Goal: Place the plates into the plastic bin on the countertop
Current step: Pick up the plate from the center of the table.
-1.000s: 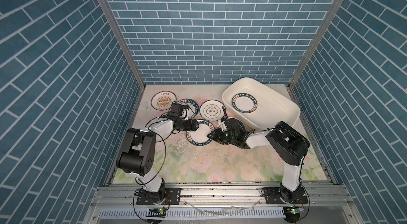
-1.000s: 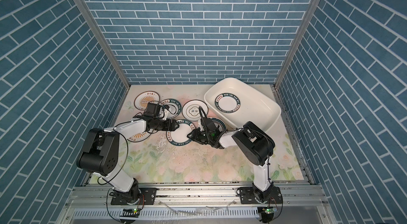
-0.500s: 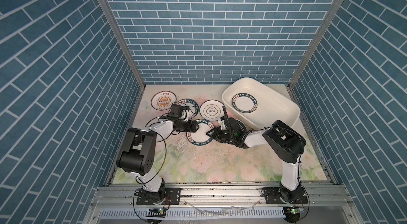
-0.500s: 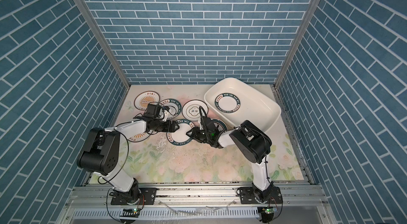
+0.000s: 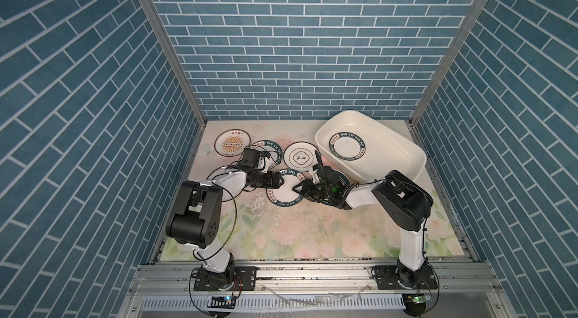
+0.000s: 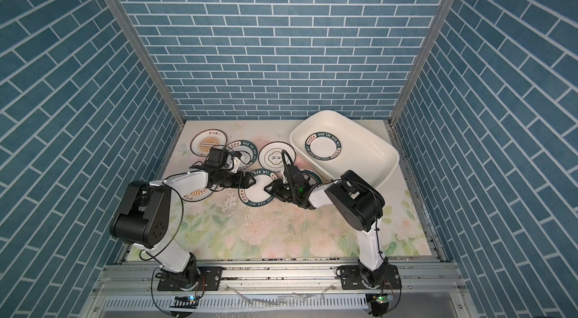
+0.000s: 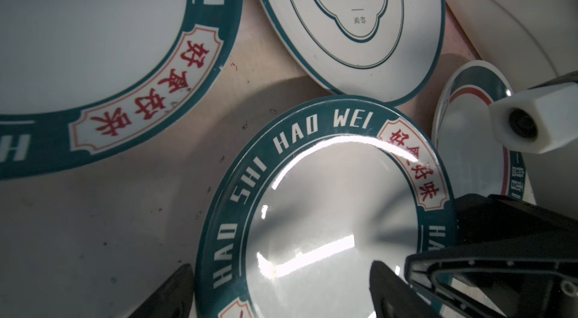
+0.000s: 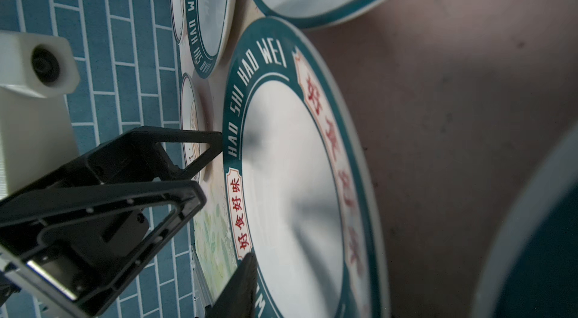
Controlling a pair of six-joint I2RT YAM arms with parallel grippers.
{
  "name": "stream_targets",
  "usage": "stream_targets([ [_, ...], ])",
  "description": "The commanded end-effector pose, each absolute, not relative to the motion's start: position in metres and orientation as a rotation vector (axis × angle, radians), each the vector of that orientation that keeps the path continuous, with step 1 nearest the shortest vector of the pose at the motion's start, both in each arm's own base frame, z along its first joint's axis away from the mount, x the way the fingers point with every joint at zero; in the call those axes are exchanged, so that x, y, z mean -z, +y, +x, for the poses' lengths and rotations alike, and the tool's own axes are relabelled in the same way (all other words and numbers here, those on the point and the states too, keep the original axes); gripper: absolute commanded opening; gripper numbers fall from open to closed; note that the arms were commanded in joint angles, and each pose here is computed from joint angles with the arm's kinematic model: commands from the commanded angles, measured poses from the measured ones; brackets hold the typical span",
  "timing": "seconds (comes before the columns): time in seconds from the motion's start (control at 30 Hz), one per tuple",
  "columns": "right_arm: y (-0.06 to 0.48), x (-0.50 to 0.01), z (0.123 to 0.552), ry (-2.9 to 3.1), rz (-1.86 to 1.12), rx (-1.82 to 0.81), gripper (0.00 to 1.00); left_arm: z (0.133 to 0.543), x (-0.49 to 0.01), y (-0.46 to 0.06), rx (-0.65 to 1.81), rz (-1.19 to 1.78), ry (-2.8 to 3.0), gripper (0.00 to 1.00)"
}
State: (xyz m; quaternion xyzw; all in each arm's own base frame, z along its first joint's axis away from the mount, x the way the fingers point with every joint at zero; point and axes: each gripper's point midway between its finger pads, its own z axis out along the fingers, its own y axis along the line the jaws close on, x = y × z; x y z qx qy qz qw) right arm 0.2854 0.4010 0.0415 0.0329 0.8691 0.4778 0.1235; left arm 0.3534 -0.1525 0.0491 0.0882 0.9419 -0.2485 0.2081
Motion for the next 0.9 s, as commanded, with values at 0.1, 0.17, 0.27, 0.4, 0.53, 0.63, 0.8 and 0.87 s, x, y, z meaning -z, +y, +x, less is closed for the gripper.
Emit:
stream_targets([
  [0.1, 0.4162, -0.0525, 0.2897, 2.511, 0.086, -1.444, 0.42, 0.3405, -0.0436, -0.1617, 0.791, 0.27, 2.646, 0.89],
  [0.17, 0.4179, -0.0541, 0.2909, 2.507, 0.084, -1.45, 0.42, 0.3393, -0.044, -0.1628, 0.8, 0.272, 2.645, 0.89],
  [0.27, 0.4206, -0.0566, 0.2917, 2.501, 0.078, -1.46, 0.4, 0.3384, -0.0424, -0.1629, 0.802, 0.272, 2.65, 0.89],
  [0.4, 0.421, -0.0574, 0.2908, 2.501, 0.073, -1.464, 0.38, 0.3383, -0.0419, -0.1632, 0.804, 0.273, 2.651, 0.89],
  [0.53, 0.4203, -0.0575, 0.2893, 2.503, 0.071, -1.463, 0.35, 0.339, -0.0426, -0.1631, 0.803, 0.269, 2.649, 0.89],
  [0.63, 0.4195, -0.0564, 0.2882, 2.508, 0.072, -1.458, 0.33, 0.3393, -0.044, -0.163, 0.804, 0.269, 2.645, 0.89],
  [0.8, 0.4188, -0.0578, 0.2881, 2.506, 0.068, -1.459, 0.28, 0.3393, -0.0453, -0.1621, 0.796, 0.271, 2.641, 0.89],
  [0.87, 0.4187, -0.0587, 0.2878, 2.504, 0.067, -1.46, 0.26, 0.3394, -0.0463, -0.1621, 0.793, 0.273, 2.638, 0.89],
])
